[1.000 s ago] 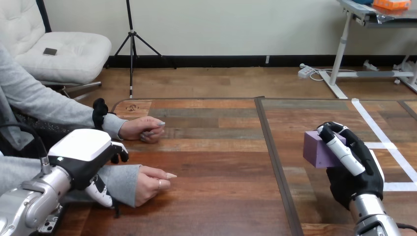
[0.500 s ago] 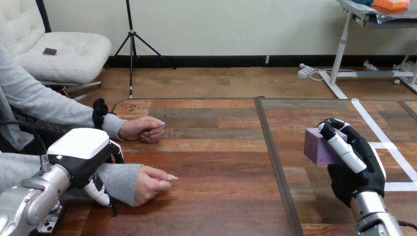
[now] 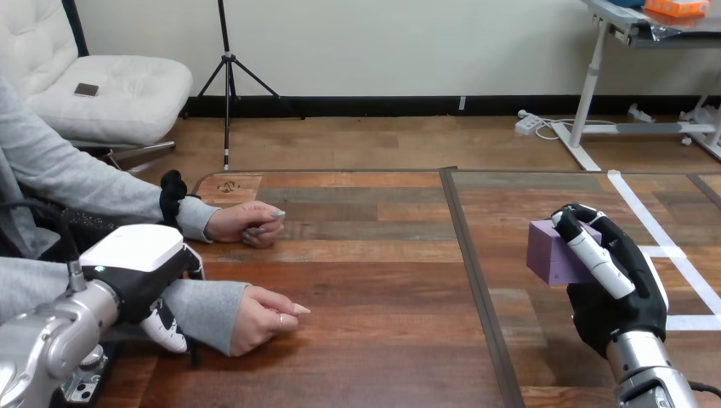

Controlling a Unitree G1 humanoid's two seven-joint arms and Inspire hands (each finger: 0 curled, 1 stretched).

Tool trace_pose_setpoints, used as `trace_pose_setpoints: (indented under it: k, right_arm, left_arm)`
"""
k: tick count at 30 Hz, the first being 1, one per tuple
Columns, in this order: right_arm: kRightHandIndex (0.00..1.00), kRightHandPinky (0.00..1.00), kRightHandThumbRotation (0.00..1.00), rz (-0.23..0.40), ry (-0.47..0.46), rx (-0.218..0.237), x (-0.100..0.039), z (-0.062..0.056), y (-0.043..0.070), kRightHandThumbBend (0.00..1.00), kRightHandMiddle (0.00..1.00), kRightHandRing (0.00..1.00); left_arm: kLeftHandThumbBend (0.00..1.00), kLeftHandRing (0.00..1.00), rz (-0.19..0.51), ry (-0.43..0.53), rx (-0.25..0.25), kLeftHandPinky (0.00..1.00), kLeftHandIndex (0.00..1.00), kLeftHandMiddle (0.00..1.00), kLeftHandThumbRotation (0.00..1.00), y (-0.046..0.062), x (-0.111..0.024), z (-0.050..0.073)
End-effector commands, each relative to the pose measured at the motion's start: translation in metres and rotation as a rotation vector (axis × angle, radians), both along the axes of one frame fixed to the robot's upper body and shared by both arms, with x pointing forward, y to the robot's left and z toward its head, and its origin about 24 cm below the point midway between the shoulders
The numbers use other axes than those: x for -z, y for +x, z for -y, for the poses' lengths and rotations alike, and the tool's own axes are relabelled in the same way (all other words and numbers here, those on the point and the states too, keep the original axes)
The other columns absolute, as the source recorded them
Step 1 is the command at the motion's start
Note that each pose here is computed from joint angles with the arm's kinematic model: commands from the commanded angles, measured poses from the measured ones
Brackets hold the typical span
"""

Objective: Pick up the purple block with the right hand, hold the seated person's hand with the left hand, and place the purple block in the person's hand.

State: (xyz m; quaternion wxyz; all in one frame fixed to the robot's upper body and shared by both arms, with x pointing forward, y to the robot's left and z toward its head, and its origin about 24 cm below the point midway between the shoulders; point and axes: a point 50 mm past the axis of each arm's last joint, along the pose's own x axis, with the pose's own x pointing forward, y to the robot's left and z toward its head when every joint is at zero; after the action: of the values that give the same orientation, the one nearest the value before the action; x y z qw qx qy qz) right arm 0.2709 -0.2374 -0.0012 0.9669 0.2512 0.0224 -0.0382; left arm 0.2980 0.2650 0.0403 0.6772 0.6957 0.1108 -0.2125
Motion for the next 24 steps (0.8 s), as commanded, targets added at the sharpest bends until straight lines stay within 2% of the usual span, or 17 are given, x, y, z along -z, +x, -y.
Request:
trace_pose_setpoints:
  k: [1,15,24]
  right_arm:
    - [0.42,0.3,0.0,0.099,-0.009,-0.004,-0.0227,-0.0024,0.0129,0.83,0.42,0.36]
    - [0.42,0.31,0.0,0.09,0.008,0.001,-0.0217,-0.0028,0.0137,0.83,0.42,0.36]
    - [0.42,0.31,0.0,0.1,0.001,-0.002,-0.0222,-0.0029,0.0136,0.82,0.42,0.36]
  left_arm:
    - [0.88,0.4,-0.056,0.028,0.008,0.33,0.52,0.48,0.0,0.0024,0.0037,0.0043]
    - [0.86,0.29,-0.058,-0.01,0.011,0.22,0.43,0.39,0.0,0.0004,0.0098,0.0061]
    - [0.85,0.26,-0.064,-0.043,0.006,0.19,0.39,0.35,0.0,0.0001,0.0105,0.0075]
